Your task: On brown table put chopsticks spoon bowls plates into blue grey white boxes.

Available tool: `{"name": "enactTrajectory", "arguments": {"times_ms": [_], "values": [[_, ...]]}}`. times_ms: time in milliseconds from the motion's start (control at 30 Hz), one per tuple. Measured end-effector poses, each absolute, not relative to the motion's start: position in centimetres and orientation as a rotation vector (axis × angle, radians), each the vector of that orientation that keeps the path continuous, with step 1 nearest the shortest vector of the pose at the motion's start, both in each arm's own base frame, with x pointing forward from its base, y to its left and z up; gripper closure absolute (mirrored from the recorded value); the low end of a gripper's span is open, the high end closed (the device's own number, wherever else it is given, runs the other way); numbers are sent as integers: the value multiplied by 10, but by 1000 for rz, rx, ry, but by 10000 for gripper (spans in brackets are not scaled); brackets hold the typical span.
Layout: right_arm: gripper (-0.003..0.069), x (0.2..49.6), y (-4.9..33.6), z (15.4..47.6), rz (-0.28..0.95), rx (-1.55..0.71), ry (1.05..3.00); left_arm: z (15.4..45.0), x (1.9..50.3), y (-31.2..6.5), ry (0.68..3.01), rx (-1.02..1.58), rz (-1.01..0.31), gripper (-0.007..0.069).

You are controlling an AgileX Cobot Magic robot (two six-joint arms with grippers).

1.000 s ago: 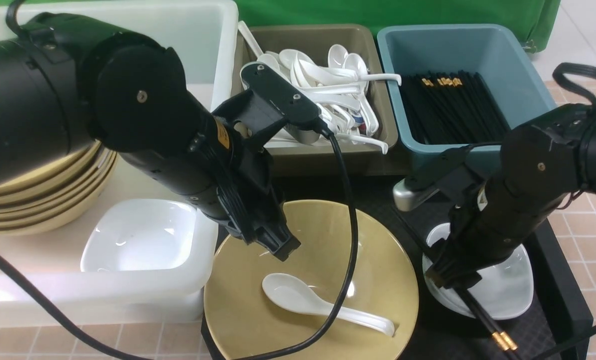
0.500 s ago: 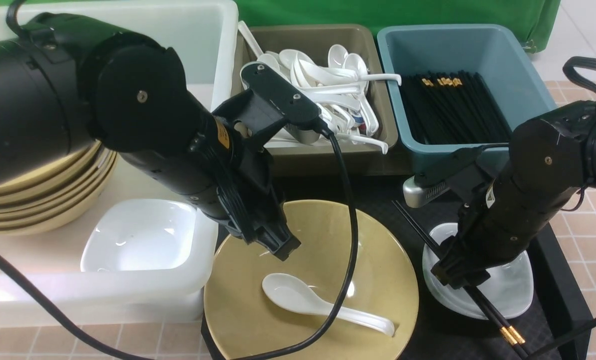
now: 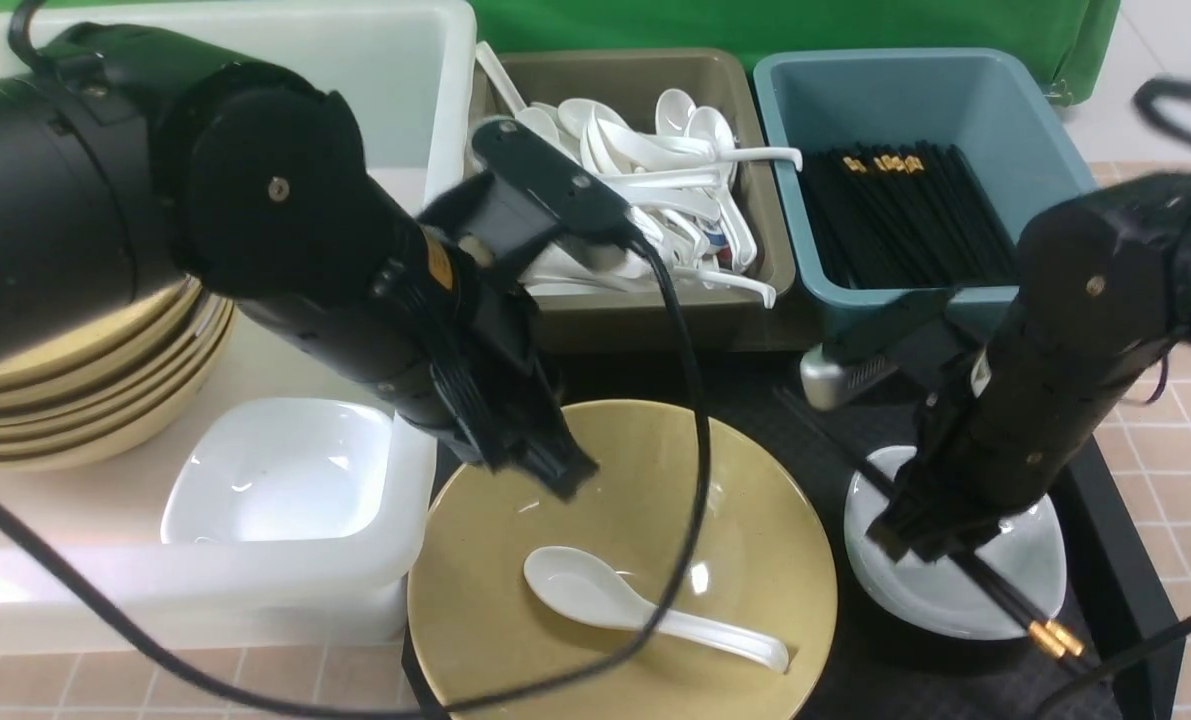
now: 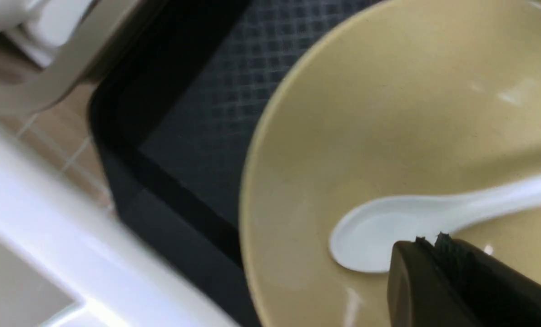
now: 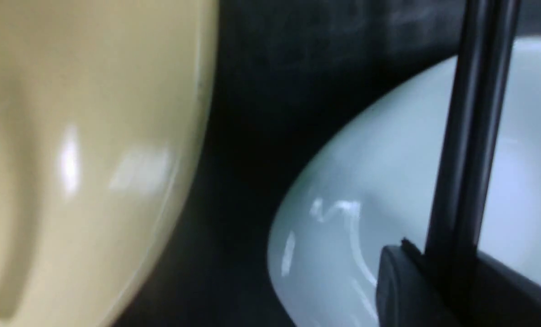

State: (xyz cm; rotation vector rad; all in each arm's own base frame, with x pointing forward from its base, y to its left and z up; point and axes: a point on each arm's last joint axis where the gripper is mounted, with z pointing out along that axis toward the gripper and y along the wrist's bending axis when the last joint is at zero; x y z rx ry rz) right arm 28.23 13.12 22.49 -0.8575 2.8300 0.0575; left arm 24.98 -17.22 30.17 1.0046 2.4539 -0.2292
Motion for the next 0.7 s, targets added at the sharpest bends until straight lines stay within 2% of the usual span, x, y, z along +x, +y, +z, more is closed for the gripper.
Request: {"name": "enactTrajectory", "arguments": {"times_ms": [200,300,400,433,533,700], "values": [[498,297,131,278,-6,-833,2637,295,288,-143,2472,762,-194,624],[498,314,134,299,-6,-786,2520,304,299,-147,2393,757,-218,624],[498,353,130,323,12,-628,2377,332,313,-159,2257,714,-304,624],[498,355,129,321,11,-621,2385,334,314,-159,2246,715,-306,624],[498,400,114,328,14,-458,2290,365,329,-168,2138,703,-333,624],[498,453,89,313,24,-261,2233,389,343,-175,2044,706,-332,624]]}}
